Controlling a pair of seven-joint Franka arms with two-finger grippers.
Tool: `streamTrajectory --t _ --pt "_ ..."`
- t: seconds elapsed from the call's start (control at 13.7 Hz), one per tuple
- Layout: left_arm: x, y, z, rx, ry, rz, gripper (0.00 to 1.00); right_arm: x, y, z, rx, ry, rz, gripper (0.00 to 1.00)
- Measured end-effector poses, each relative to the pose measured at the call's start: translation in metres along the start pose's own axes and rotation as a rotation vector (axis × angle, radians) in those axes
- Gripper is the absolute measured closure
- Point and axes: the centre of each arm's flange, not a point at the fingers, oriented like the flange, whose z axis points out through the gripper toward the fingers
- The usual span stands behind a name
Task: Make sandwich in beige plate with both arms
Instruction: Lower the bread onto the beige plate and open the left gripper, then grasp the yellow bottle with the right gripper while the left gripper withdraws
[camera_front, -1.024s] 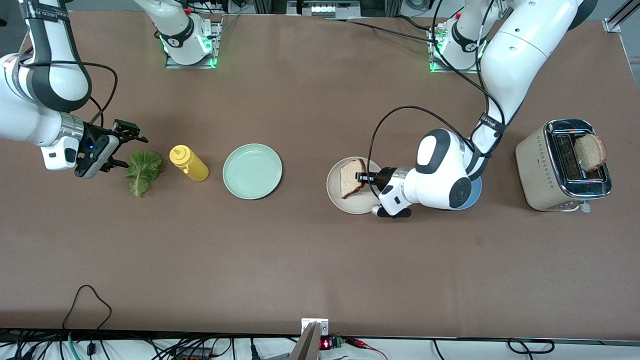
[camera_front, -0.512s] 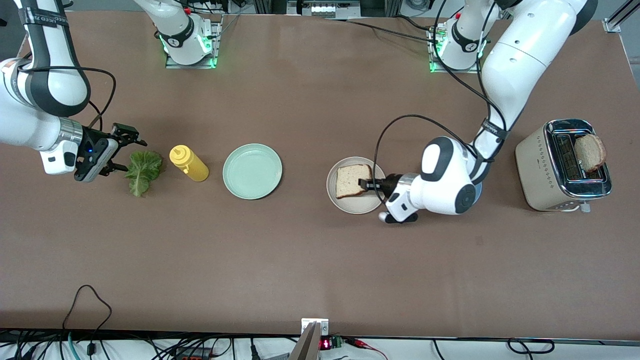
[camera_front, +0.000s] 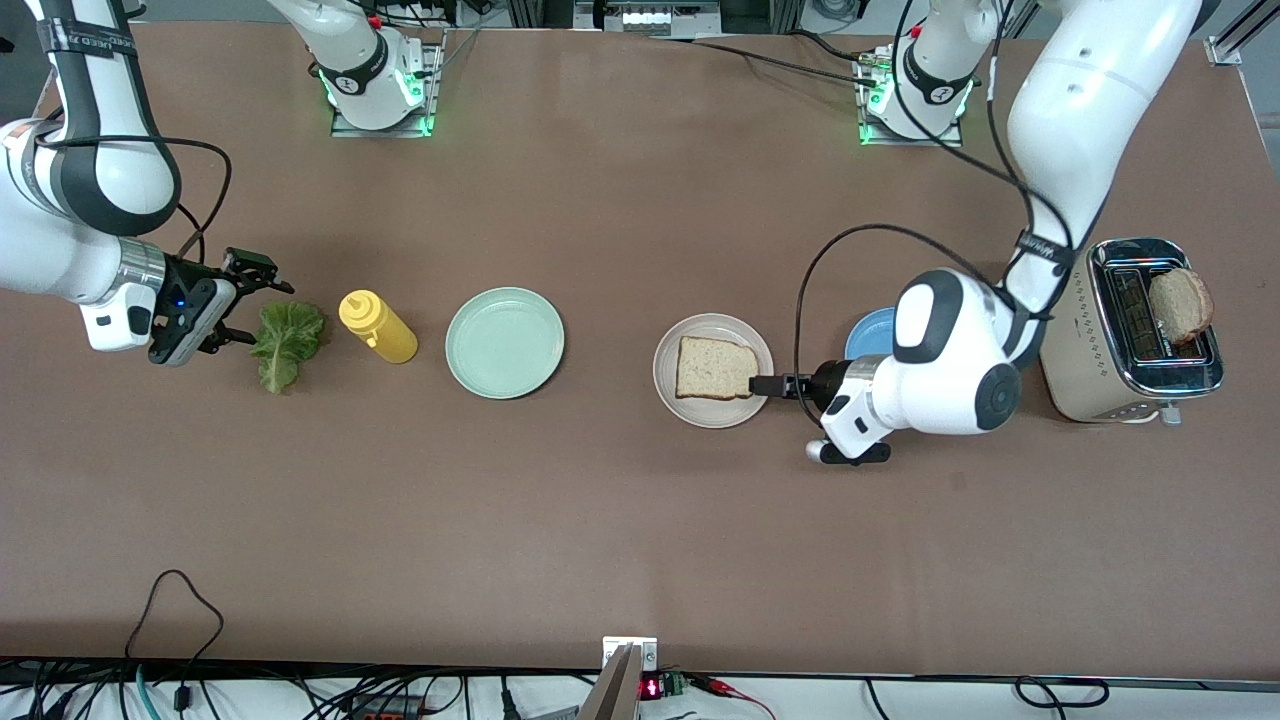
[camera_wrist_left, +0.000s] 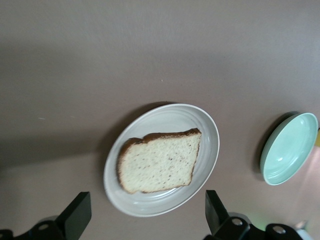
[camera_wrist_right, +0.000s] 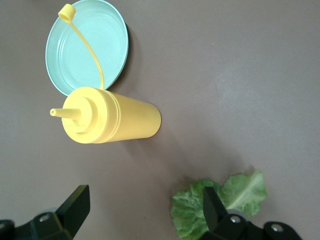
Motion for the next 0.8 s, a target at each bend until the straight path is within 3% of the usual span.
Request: streamTrajectory --t 0.15,0.29,0.44,0.73,0.8 --pt "-0.010 0.010 -0.043 0.147 0.071 0.064 0.00 -0.001 0.001 0.003 0.014 0.013 -0.006 0.00" --pt "-0.017 0.008 -0.079 0.257 0.133 0.083 0.00 -0.004 0.006 0.009 0.052 0.077 -0.060 0.00" --pt "-0.019 -0.010 -0.115 0.302 0.177 0.064 0.00 -0.017 0.018 0.023 0.108 0.166 -0.139 0.00" --pt "-0.026 -0.057 -0.201 0.334 0.164 -0.038 0.00 -0.055 0.044 0.071 0.231 0.344 -0.273 0.00" --pt "-0.027 -0.063 -0.217 0.371 0.176 -0.044 0.00 -0.061 0.047 0.082 0.261 0.391 -0.299 0.00"
